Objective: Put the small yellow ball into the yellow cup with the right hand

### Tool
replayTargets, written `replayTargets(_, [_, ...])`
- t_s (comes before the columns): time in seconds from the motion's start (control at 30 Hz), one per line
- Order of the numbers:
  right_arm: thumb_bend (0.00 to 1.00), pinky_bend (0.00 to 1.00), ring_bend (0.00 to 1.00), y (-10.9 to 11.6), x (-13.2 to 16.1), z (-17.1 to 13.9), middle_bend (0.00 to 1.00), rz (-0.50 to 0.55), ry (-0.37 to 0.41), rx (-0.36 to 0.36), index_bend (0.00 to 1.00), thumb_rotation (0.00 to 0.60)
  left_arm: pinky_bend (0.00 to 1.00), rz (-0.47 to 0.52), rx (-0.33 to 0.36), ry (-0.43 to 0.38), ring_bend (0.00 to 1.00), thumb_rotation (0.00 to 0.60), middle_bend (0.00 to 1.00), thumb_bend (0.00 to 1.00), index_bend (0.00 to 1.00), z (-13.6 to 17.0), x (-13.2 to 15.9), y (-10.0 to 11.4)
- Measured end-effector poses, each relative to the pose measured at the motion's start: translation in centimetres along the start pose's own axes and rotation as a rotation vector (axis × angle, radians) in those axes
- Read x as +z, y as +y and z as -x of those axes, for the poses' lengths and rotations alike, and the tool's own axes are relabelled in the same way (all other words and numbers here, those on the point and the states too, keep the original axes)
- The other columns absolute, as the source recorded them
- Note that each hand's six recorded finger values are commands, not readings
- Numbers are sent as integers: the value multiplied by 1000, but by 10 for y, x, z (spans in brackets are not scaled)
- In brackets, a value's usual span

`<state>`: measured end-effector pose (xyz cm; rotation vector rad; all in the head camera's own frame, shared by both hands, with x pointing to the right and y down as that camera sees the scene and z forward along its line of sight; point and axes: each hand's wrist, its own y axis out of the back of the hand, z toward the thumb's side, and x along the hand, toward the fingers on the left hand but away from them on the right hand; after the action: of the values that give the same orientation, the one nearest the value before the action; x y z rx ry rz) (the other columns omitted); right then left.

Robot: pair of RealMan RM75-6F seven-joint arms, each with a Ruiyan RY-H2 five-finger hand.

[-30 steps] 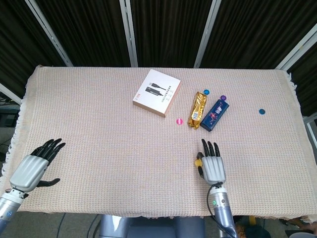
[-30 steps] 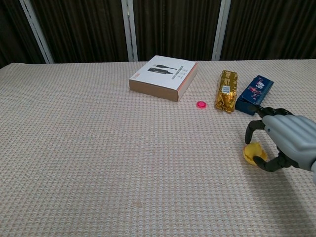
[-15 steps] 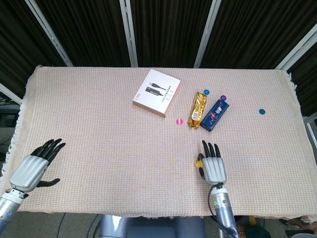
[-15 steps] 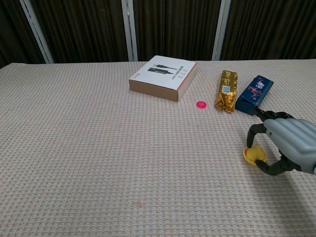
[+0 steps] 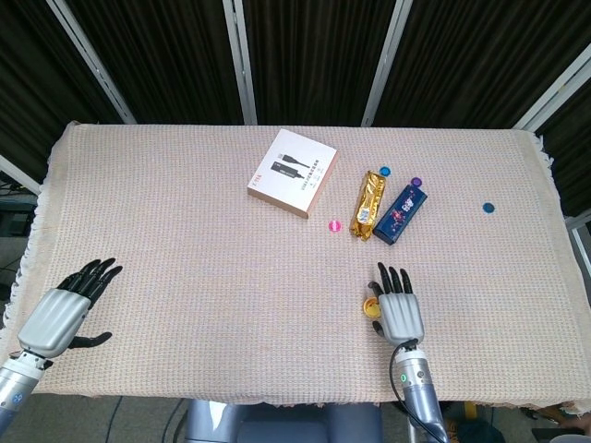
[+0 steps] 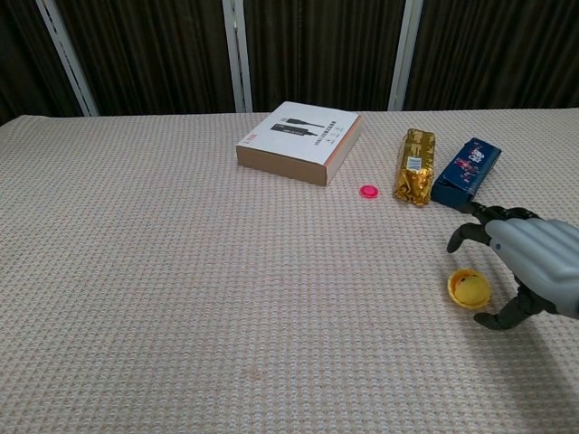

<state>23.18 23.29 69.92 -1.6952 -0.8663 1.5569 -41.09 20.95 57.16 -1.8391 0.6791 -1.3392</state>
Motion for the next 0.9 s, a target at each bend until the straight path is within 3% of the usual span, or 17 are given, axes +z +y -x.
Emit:
replayTargets(0.2, [119,0,0,5,-1,2,0,-2,1,-9,250,600,207,0,-1,0,0,600,0,0,0,0,0,0])
replayTargets(0.37, [5,0,0,10,-4,3,0,-12,1,-11,177,600,207,-1,-2,1,0,600,0,0,0,0,0,0])
replayTargets(0.53, [0,0,0,21,-15,1,0,-55,3,-10,87,600,206,-2,-5,1,0,600,0,0,0,0,-1,-1])
replayTargets(0.9, [0,0,0,94,-89,-19,0,-169,-67,-71,0,600,206,-20,-19,3,0,600,0,0,0,4,-2,-4])
